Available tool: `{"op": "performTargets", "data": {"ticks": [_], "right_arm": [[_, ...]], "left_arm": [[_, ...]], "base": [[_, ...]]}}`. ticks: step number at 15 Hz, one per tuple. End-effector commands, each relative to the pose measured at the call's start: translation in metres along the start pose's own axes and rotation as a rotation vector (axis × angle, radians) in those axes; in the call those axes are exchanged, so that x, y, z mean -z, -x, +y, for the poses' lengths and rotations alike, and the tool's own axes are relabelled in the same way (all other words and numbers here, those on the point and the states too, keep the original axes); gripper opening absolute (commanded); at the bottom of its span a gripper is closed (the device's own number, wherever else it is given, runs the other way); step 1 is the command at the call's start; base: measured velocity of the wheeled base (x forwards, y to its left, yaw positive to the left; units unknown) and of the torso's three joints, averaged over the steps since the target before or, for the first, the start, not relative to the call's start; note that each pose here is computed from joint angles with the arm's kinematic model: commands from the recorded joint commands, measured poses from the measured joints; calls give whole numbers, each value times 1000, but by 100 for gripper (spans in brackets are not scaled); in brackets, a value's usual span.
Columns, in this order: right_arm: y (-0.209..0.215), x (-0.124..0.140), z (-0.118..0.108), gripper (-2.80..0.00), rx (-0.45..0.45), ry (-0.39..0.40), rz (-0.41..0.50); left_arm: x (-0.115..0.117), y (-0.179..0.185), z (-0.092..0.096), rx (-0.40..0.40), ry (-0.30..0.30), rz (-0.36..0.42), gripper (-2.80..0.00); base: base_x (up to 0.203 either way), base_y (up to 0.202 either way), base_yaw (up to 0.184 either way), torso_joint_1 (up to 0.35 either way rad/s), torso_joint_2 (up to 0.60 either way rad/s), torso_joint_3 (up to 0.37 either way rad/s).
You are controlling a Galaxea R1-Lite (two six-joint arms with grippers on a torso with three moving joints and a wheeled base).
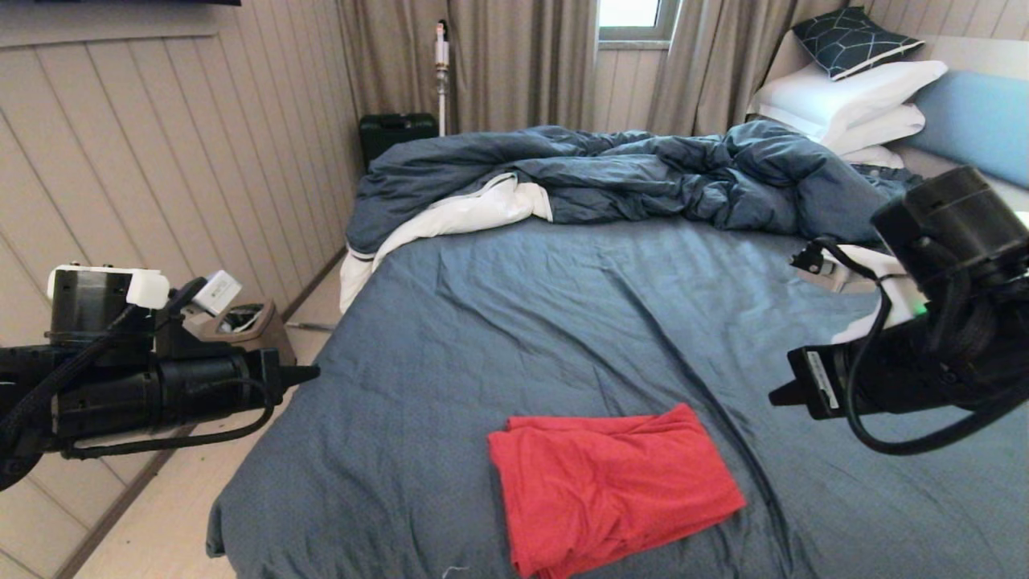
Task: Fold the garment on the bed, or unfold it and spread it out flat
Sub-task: Unford the red T-shirt
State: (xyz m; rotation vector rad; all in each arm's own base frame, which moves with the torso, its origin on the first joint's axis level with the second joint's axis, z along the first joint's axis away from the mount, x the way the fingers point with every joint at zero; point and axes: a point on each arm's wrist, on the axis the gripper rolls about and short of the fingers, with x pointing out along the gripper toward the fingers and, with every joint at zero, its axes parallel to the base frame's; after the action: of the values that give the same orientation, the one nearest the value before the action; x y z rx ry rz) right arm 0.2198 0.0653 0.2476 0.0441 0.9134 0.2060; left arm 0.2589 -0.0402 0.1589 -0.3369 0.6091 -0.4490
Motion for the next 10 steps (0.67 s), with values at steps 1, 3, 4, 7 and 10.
{"op": "performTargets", "data": {"ticks": [1,3,4,7,10], "right_arm": [[-1,4,-2,-280,2,-4,6],[-12,6,-2,-280,0,-1,5],[-17,7,-2,-280,1,0,4],[-11,13,-3,-280,-1,-2,-15],[37,38,-5,-280,-26,4,-139]], "left_arm": [[0,-2,1,0,4,5,-280],[5,-5,4,-8,14,27,-280],[8,-4,4,-11,15,30,-280],[10,12,-2,-9,5,0,-280],[21,59,-20,6,-35,-86,-280]], "base": [[0,0,0,0,0,0],[0,0,0,0,0,0],[0,0,0,0,0,0],[0,0,0,0,0,0],[0,0,0,0,0,0]]}}
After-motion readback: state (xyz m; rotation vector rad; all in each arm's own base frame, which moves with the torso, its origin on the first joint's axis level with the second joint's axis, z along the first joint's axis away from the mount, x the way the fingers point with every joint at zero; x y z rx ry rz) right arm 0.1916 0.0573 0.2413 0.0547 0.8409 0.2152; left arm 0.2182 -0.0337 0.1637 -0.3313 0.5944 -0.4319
